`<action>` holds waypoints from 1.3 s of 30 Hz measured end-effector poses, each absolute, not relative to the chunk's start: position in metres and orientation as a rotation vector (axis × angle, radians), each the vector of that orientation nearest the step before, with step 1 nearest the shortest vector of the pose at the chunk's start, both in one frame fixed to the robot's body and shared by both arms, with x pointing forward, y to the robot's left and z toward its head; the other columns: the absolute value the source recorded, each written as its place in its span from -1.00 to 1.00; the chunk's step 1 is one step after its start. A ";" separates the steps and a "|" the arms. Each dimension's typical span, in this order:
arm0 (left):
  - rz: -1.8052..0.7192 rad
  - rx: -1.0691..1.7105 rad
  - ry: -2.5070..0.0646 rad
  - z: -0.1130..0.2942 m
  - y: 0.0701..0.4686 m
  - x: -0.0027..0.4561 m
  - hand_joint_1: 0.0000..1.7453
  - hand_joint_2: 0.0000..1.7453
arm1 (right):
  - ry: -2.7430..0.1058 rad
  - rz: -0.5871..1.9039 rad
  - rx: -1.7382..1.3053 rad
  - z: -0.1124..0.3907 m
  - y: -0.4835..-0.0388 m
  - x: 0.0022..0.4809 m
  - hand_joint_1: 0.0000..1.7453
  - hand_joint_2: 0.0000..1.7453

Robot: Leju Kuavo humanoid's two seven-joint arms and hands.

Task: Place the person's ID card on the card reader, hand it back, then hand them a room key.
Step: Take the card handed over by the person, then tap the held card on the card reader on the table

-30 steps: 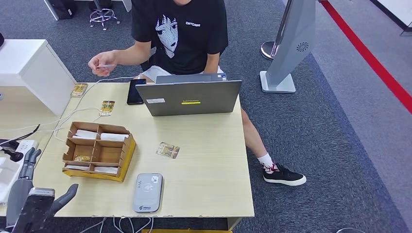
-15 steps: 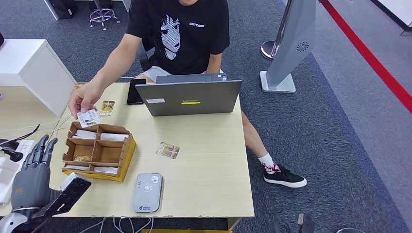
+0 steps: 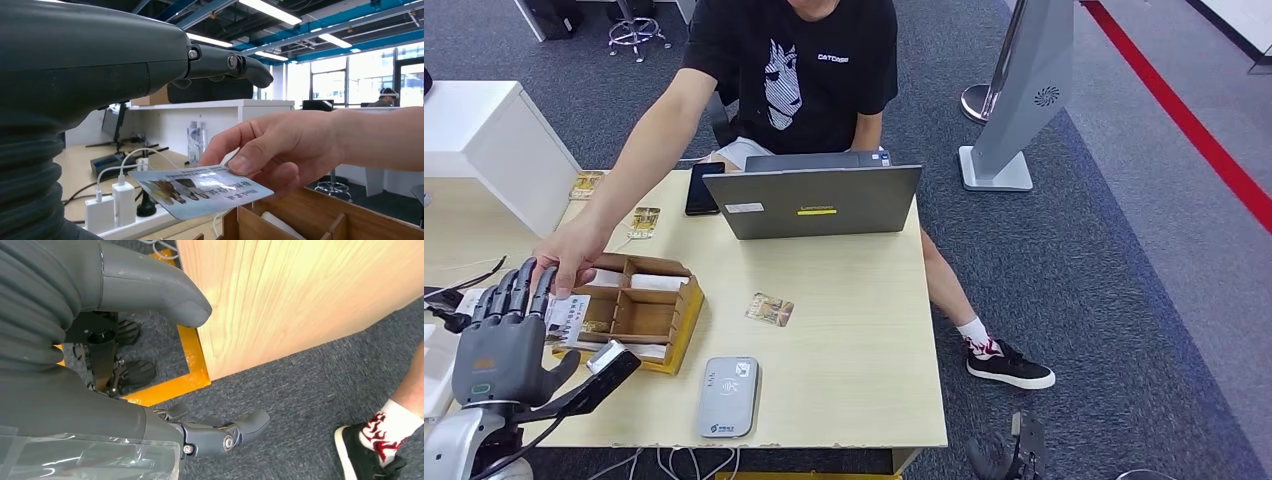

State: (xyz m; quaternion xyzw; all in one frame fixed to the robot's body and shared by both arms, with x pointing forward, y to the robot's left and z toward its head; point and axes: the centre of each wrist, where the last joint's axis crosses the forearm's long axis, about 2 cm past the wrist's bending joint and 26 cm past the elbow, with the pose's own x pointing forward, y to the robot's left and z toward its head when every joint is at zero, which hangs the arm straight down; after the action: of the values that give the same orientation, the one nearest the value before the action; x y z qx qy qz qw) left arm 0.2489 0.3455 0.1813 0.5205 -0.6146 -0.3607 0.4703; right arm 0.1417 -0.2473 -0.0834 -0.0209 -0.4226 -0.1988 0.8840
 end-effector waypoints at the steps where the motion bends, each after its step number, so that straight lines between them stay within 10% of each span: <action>1: -0.896 1.289 -1.499 0.181 0.345 0.250 -1.00 1.00 | -0.880 -0.404 -0.048 -0.083 -0.247 0.142 -1.00 1.00; 23: -0.982 1.373 -1.465 0.179 0.336 0.261 -1.00 1.00 | -0.892 -0.328 -0.086 -0.081 -0.244 0.148 -1.00 1.00; 24: -0.984 1.379 -1.470 0.180 0.335 0.262 -0.85 1.00 | -0.894 -0.324 -0.086 -0.081 -0.244 0.149 -1.00 1.00; 28: -0.977 1.396 -1.502 0.183 0.331 0.264 1.00 1.00 | -0.905 -0.341 -0.068 -0.081 -0.243 0.149 -1.00 1.00; 39: -0.971 1.408 -1.548 0.187 0.327 0.264 1.00 1.00 | -0.921 -0.364 -0.046 -0.081 -0.241 0.147 -1.00 1.00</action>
State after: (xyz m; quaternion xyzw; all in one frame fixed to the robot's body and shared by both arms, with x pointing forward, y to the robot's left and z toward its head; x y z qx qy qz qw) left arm 0.2642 0.3272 0.1867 0.5579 -0.6135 -0.3849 0.4053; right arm 0.1475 -0.2410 -0.0813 -0.0219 -0.4419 -0.1745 0.8797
